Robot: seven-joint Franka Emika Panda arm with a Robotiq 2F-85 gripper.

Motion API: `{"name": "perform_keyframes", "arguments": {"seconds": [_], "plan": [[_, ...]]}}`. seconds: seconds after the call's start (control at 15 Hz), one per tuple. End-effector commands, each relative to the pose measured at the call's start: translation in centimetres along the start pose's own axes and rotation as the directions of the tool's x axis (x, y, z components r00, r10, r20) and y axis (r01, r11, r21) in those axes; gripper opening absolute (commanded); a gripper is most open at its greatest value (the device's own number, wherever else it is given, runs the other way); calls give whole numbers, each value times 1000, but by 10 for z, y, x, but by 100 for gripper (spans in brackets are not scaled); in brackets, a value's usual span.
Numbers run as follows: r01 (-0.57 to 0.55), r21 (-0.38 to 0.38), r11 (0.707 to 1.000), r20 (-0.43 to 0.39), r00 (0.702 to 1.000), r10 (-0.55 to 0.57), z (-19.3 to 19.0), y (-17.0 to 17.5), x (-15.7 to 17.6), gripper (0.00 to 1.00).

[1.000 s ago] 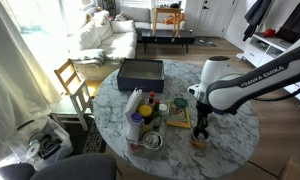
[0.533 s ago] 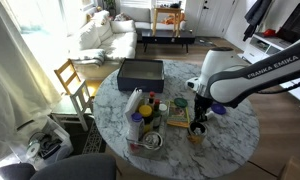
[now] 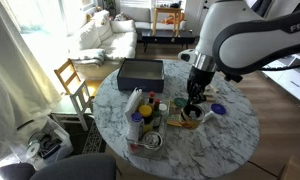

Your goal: Remove the white bottle from the fridge box, then put the far right container and the left container in it

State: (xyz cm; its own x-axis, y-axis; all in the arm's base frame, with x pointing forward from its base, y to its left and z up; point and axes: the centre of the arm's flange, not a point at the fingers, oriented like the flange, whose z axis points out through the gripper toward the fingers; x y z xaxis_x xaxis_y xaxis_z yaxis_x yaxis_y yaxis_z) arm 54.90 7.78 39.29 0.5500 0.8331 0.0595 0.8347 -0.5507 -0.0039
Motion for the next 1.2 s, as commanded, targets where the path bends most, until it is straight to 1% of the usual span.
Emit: {"name": "perform_keyframes", "arguments": {"seconds": [0.0, 0.07, 0.27, 0.4, 0.67, 1.13], "plan": [[54, 4, 999, -37, 998, -54, -19, -12, 50, 3], [65, -4, 998, -50, 997, -65, -16, -15, 61, 3], [57, 5, 998, -74, 996, -57, 3, -21, 84, 3], [28, 15, 999, -85, 996, -27, 17, -21, 94, 3], [-24, 27, 999, -115, 993, 27, 27, -13, 106, 3], [-100, -32, 994, -101, 990, 96, 42, -18, 124, 3]]}}
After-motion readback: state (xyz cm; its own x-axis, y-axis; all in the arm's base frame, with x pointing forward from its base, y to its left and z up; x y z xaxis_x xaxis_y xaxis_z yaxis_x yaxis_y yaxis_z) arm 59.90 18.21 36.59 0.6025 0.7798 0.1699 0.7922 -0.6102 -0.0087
